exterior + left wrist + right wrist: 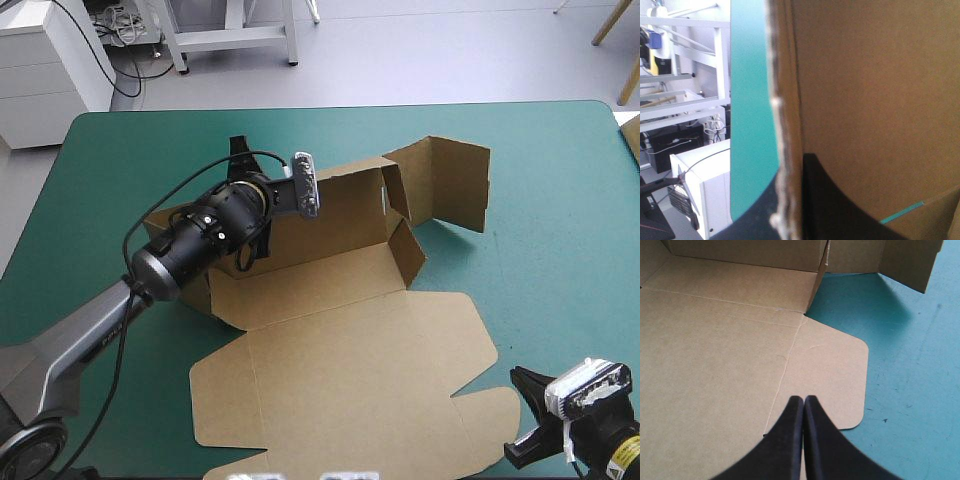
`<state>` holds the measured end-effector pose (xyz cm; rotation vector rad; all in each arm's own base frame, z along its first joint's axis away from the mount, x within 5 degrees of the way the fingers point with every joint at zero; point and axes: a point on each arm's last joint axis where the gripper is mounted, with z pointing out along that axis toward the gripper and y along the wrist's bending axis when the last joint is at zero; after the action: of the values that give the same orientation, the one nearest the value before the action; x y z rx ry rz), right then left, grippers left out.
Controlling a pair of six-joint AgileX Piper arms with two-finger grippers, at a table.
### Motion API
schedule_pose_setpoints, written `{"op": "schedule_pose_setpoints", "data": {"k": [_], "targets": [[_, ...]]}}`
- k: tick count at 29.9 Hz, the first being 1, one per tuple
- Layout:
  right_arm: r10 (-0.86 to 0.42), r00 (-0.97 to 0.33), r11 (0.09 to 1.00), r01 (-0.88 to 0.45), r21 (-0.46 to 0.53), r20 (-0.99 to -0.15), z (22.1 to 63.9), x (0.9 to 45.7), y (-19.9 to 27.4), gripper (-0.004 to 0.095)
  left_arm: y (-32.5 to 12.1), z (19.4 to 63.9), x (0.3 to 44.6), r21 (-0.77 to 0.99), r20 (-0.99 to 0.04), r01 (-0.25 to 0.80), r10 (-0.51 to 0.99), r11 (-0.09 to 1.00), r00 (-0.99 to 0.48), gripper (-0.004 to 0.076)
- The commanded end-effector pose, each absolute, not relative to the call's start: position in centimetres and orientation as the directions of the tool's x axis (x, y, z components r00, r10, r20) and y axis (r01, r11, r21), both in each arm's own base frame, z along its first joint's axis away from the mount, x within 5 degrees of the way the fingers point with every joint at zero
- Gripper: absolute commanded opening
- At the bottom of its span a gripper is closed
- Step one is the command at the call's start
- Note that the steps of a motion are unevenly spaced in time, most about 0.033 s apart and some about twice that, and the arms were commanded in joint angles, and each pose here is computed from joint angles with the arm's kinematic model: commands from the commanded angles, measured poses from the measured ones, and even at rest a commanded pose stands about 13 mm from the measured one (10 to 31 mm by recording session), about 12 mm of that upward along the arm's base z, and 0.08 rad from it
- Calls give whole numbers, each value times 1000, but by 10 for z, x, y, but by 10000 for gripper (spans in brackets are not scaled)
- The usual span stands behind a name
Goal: Fold the box
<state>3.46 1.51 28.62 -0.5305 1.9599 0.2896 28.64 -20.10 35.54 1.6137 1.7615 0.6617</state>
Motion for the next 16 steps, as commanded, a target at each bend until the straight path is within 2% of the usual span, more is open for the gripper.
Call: {"op": "schedule_pose_setpoints", "data": {"k": [1, 5, 16], "targets": [[-211, -295, 876, -479, -47, -932, 298, 38, 16, -21, -218, 369, 266, 806, -141, 587, 988, 78, 62, -8], [-211, -295, 876, -479, -47, -932, 298, 38, 16, -21, -227, 355, 249, 830, -64, 557, 991, -13, 119, -8], [-205, -284, 876, -480, -47, -937, 299, 38, 17, -22, -202, 347, 216, 879, -130, 477, 965, 6, 227, -8]]}}
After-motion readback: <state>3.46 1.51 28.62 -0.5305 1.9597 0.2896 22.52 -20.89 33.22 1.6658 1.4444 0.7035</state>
